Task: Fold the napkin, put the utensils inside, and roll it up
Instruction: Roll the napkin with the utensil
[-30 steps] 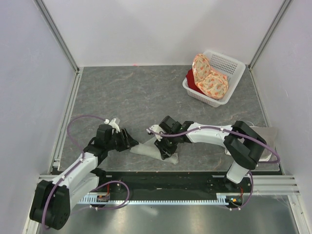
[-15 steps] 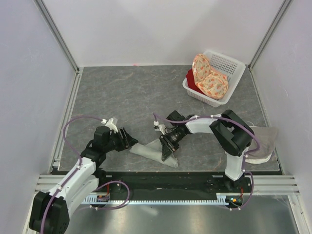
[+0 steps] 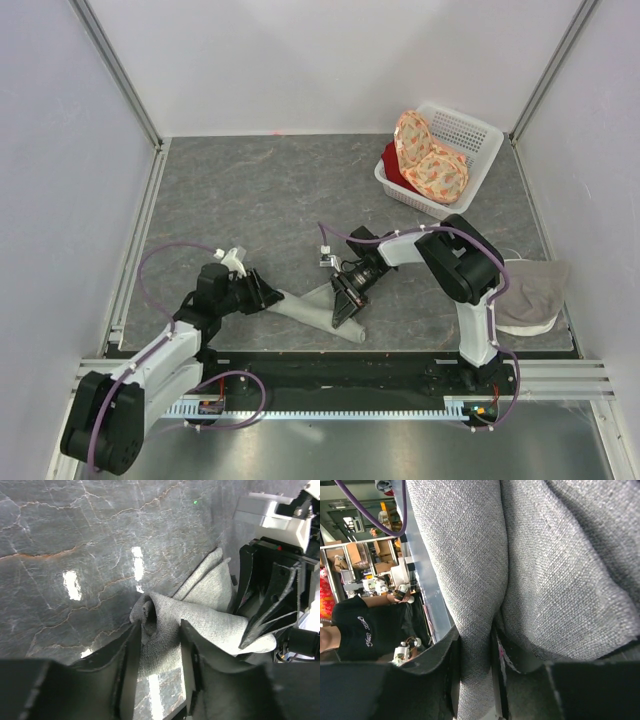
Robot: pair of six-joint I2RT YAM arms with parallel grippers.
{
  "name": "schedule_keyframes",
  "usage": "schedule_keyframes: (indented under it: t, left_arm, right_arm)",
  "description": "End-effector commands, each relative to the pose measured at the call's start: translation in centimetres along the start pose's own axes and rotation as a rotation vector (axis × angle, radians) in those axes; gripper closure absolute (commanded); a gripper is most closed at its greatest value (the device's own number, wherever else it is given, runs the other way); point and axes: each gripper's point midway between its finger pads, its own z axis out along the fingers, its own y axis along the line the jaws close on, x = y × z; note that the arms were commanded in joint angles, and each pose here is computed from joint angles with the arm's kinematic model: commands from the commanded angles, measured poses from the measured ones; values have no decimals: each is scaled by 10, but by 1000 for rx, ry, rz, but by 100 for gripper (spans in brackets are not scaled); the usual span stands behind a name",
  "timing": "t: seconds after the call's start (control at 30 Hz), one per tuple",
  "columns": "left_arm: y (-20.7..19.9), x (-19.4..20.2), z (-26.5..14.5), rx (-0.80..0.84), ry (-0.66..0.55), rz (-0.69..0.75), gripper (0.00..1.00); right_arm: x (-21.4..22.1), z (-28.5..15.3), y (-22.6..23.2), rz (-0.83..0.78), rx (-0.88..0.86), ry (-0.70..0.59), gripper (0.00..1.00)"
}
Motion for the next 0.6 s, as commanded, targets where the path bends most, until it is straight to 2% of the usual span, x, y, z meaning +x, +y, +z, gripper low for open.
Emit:
schedule_keyframes:
  t: [0.0, 0.13, 0.2, 0.27, 0.5, 0.57]
  left_arm:
    - [-10, -9, 7, 64, -19, 50, 69]
    - [-8, -8, 11, 46, 12, 42, 84]
    - [-7, -10, 12, 35, 17, 37, 93]
    - [-6, -10, 13, 19, 30, 28, 98]
    - [-5, -11, 10, -36, 69, -18, 98]
    - [-5, -13, 9, -58, 84, -33, 98]
  right_arm:
    - [-12, -2, -10, -72, 59, -19, 61]
    - [-25, -13, -5, -101, 140, -51, 48]
    - [-35, -24, -3, -138, 233, -87, 42]
    - [-46, -39, -1, -165, 351, -136, 37]
    - [-76, -95, 14, -348, 673, -340, 30]
    - [-88, -100, 38, -459, 739, -420, 28]
